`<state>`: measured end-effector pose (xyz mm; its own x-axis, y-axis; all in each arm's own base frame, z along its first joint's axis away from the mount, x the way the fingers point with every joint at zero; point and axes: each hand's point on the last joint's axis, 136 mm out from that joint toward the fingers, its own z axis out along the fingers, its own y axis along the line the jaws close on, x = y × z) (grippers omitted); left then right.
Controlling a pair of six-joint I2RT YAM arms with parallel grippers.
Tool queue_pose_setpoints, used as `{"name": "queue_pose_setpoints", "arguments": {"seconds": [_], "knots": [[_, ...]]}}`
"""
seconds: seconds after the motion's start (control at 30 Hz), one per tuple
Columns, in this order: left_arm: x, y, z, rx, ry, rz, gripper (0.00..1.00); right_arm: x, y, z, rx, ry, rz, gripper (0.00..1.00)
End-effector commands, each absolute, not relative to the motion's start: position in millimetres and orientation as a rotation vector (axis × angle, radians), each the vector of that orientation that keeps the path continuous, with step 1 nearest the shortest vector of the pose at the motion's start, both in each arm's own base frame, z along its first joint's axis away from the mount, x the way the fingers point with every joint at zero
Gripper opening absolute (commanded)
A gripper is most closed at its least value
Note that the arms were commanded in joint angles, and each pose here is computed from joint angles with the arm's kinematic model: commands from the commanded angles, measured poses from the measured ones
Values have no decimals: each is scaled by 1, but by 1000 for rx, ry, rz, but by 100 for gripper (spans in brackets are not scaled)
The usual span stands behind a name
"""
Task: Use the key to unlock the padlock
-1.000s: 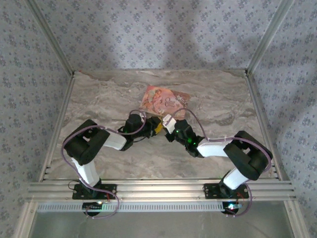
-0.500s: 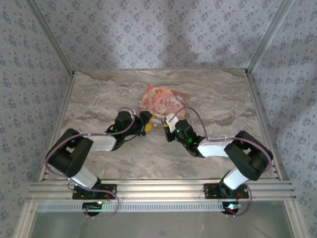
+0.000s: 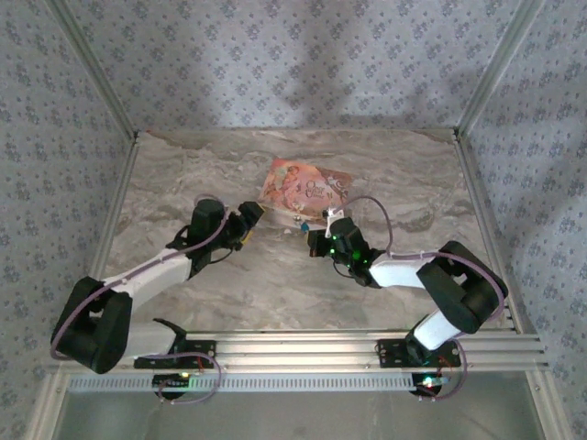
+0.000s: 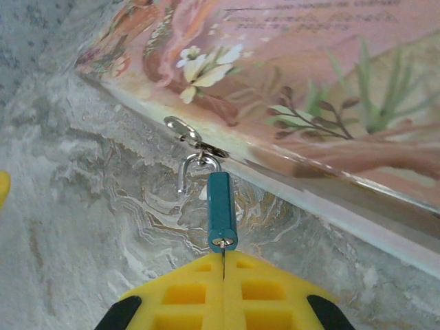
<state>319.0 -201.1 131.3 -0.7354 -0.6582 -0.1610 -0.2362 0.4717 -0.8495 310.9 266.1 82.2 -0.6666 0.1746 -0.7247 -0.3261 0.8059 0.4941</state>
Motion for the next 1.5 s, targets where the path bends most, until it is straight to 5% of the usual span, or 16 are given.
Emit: {"name": "queue_pose_setpoints", "arguments": {"seconds": [0.0, 0.73, 1.07, 1.47], "knots": [[324, -192, 136, -666, 2297, -1150, 87, 308, 257, 68, 83, 2235, 860, 0], [428, -224, 113, -194, 2571, -1152, 86, 308, 261, 54, 168, 2258, 983, 0], [422, -239, 68, -168, 2664, -1148, 68, 305, 251, 53, 134, 2269, 907, 35], [392, -224, 50, -236, 2701, -1081, 58, 326, 242, 94, -112, 2130, 1009, 58]]}}
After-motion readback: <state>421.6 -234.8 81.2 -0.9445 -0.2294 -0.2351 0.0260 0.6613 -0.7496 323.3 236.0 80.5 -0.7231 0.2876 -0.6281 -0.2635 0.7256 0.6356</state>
